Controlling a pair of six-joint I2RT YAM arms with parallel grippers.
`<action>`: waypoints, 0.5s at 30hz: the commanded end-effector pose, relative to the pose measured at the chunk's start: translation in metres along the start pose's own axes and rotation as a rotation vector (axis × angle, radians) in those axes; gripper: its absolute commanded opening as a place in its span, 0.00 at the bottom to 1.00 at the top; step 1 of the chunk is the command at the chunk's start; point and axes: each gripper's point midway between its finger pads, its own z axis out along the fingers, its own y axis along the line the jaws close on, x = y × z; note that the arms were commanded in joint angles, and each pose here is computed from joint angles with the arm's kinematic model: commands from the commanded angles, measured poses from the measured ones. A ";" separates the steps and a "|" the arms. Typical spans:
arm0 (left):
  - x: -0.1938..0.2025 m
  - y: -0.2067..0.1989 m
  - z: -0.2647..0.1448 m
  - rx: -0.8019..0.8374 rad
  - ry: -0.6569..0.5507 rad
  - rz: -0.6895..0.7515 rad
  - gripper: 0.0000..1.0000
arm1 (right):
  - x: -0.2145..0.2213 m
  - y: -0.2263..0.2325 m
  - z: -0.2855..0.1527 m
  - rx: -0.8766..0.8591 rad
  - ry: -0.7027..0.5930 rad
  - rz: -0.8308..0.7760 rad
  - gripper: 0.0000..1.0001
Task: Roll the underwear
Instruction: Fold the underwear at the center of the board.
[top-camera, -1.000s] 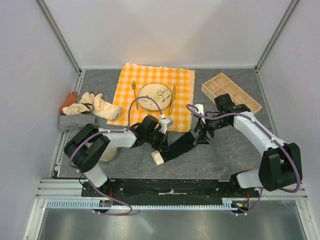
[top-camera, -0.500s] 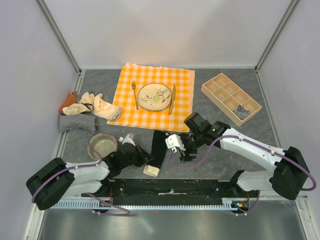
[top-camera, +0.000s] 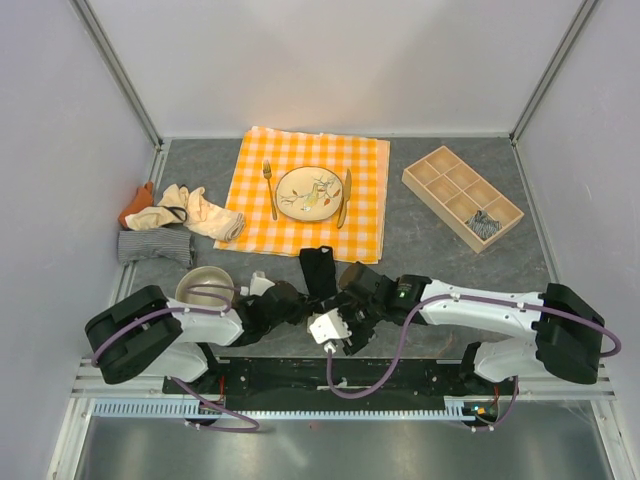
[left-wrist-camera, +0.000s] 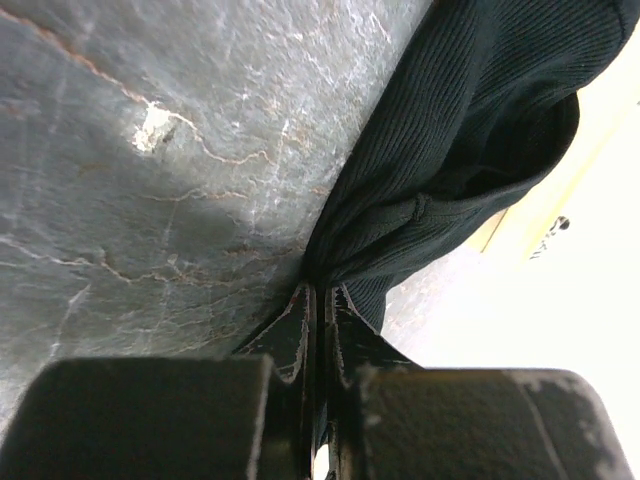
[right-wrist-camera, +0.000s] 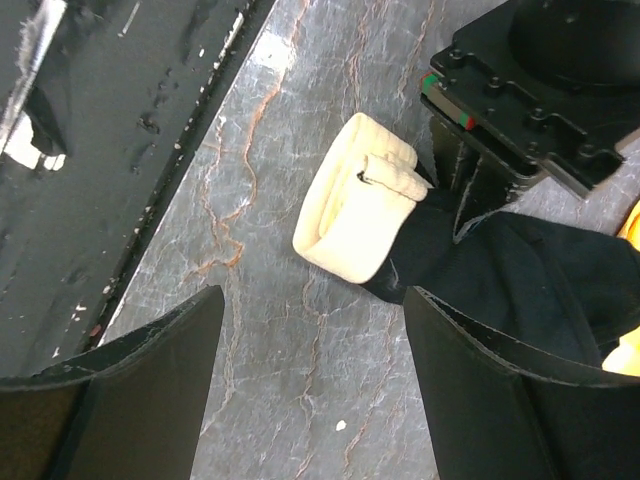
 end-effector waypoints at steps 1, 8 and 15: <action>-0.021 -0.002 0.008 0.000 -0.124 -0.131 0.02 | 0.002 -0.013 0.012 0.085 0.008 -0.036 0.80; -0.016 0.003 0.010 -0.003 -0.113 -0.167 0.02 | 0.023 -0.012 0.039 0.130 0.093 -0.058 0.73; -0.007 0.001 0.010 0.020 -0.075 -0.168 0.02 | 0.037 -0.026 0.047 0.219 0.165 -0.096 0.64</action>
